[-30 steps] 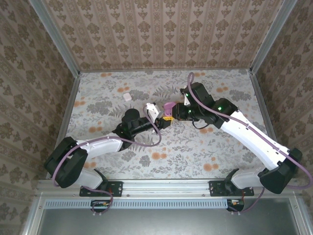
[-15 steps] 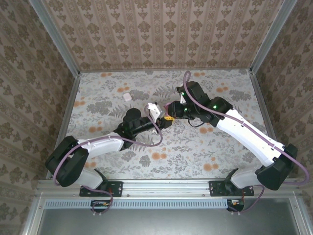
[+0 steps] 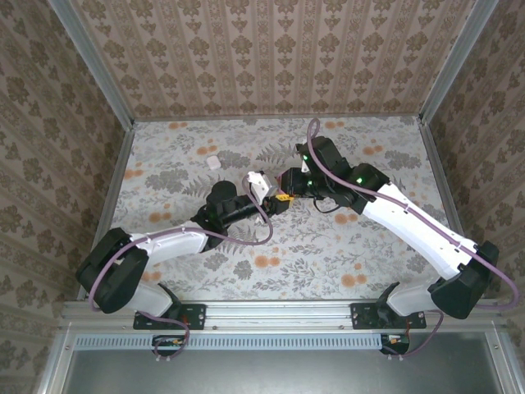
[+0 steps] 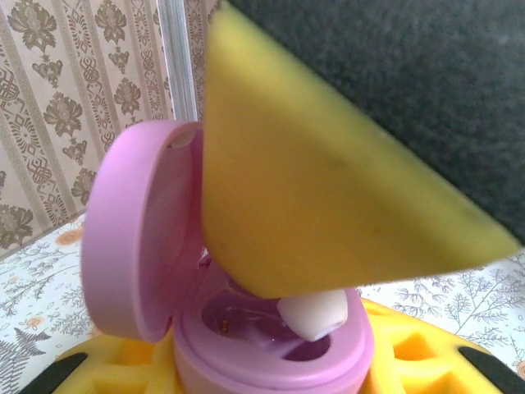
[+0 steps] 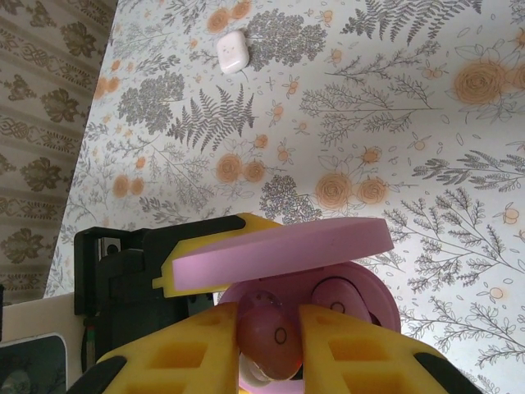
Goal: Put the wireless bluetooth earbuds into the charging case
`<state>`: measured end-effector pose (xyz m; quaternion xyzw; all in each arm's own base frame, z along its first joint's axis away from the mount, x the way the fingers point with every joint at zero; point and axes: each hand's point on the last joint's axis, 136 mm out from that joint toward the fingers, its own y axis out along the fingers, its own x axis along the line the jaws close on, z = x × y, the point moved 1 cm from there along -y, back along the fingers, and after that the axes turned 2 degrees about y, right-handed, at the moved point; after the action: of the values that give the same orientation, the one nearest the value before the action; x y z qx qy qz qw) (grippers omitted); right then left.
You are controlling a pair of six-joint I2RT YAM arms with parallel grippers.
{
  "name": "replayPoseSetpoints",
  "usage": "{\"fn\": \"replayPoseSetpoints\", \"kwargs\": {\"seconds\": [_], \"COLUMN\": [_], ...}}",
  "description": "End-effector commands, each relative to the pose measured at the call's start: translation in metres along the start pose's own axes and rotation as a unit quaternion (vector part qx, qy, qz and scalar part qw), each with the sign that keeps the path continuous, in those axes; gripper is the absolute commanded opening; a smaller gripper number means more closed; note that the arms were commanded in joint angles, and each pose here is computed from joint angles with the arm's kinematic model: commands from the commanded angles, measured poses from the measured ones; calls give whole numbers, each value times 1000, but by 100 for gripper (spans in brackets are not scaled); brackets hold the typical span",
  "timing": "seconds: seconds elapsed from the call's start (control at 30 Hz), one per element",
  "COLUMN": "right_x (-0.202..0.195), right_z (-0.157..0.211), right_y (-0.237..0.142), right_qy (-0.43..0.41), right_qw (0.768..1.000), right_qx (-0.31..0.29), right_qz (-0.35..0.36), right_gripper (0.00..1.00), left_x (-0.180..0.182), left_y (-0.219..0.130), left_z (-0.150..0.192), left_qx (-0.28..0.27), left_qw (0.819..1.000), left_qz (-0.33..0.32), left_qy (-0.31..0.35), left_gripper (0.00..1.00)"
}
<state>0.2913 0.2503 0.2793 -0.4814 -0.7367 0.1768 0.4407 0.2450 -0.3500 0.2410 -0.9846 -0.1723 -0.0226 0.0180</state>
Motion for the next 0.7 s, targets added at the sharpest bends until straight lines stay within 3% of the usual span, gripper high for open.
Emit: {"fn": "replayPoseSetpoints", "kwargs": {"seconds": [0.0, 0.67], "right_x": [2, 5], "right_z": [-4, 2], "right_y": [7, 0], "right_qy": [-1, -17], "right_qw": [1000, 1000], "right_qx": [-7, -2], "right_qz": [13, 15], "right_gripper": [24, 31], "left_x": [1, 3], "left_y": [6, 6], "left_z": [-22, -27], "left_qx": [-33, -40], "left_qw": [999, 999], "left_qz": [-1, -8], "left_qy": [19, 16], "left_gripper": [34, 34]}}
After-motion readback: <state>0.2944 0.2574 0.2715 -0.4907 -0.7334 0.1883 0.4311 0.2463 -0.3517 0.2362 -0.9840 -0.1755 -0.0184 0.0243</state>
